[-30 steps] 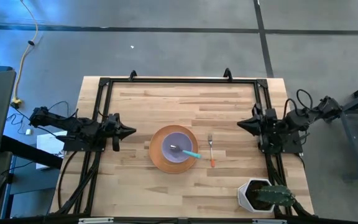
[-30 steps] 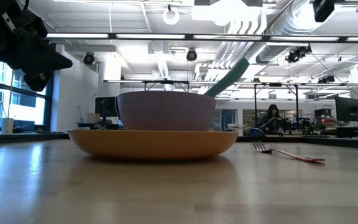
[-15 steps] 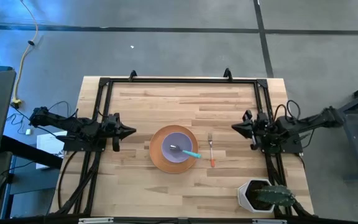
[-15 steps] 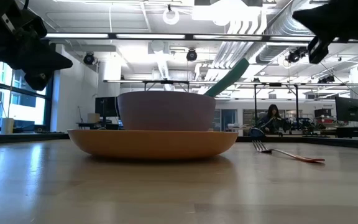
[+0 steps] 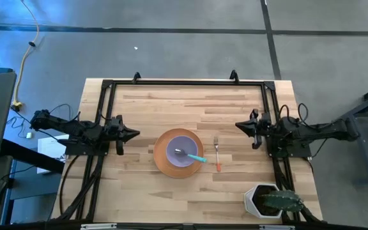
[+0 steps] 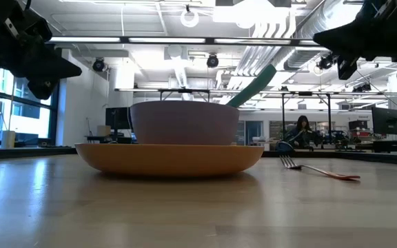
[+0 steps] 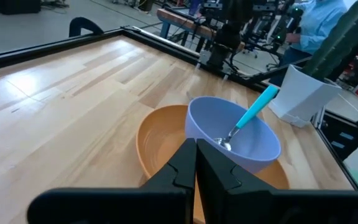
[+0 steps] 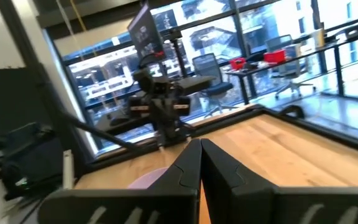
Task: Set table place
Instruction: Return to Home Position
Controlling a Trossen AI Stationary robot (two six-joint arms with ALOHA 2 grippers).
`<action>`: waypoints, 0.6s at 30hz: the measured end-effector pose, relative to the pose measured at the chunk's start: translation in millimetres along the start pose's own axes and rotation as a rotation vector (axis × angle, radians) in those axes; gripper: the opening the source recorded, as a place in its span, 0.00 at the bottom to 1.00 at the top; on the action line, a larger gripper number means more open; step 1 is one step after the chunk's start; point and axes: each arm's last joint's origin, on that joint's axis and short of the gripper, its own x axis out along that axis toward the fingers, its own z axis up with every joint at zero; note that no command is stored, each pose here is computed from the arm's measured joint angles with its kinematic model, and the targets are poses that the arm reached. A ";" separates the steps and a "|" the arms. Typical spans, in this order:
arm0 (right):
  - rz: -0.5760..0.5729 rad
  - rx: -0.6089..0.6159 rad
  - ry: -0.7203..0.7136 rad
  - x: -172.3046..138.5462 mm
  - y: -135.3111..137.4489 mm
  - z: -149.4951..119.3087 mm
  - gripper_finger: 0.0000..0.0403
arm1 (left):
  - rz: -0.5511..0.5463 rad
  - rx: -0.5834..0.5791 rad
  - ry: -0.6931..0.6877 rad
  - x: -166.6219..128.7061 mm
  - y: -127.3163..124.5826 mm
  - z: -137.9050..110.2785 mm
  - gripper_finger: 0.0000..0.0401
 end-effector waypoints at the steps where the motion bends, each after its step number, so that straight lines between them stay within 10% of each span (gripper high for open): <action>1: -0.010 -0.007 -0.003 0.2 -1.3 0.4 0.00 | 0.000 0.000 0.000 0.0 0.0 0.0 0.00; 18: -0.113 0.023 0.107 -0.1 -11.6 -10.5 0.00 | -0.004 0.008 0.002 0.0 -0.1 0.0 0.00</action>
